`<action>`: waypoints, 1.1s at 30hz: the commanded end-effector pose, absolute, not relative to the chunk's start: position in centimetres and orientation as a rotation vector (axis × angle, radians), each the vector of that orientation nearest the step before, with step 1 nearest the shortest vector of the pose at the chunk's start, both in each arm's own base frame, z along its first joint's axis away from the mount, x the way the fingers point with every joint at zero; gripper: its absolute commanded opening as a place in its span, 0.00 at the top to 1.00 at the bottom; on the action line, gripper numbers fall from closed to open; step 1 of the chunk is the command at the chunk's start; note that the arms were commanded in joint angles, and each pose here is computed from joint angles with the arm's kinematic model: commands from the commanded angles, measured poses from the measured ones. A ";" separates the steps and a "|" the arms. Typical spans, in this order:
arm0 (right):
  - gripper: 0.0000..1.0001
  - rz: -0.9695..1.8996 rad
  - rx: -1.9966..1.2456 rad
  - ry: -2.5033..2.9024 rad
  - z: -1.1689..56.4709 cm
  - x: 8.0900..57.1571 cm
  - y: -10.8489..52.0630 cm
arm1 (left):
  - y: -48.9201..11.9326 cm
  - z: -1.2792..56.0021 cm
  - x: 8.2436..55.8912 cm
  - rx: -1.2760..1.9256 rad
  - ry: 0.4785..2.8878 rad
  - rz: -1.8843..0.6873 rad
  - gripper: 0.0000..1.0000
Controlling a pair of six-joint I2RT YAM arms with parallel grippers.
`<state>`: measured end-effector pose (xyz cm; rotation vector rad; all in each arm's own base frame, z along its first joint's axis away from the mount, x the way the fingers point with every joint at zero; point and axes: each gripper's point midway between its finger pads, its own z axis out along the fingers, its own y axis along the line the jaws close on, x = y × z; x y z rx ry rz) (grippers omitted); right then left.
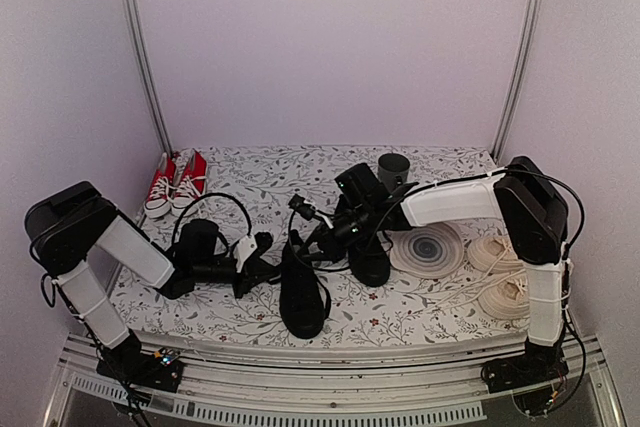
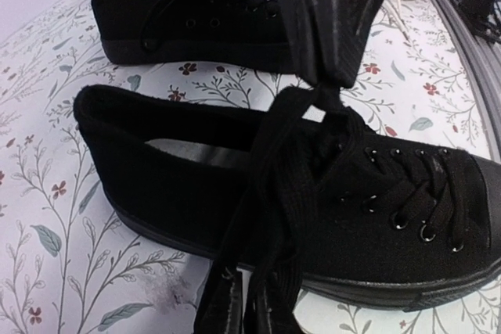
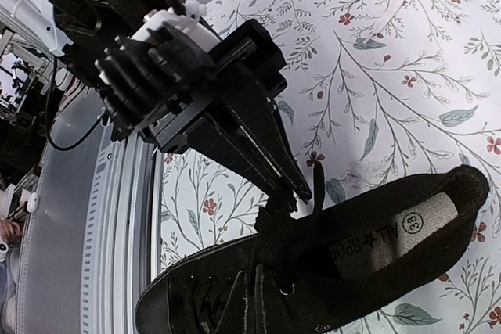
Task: Tie the shoes
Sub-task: Pull the loops with the shoelace from the shoe.
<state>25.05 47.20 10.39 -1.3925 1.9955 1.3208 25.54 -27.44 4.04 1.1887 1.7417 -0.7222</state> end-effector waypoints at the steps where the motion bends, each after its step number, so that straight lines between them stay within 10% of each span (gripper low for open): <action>1: 0.99 1.327 -1.398 1.929 12.3 25.2 46.9 | -27.3 4.8 26.3 1.193 1.744 -0.661 0.83; 4: 0.99 1.336 -1.398 1.931 12.1 25.2 47.0 | -27.5 5.6 25.3 1.225 1.689 -0.663 0.53; 11: 0.99 1.340 -1.399 1.933 12.0 25.2 46.9 | -28.1 9.2 22.9 1.318 1.434 -0.635 0.20; 33: 0.99 1.363 -1.395 1.932 12.1 25.2 46.7 | -31.5 7.3 26.3 1.465 1.410 -0.580 0.45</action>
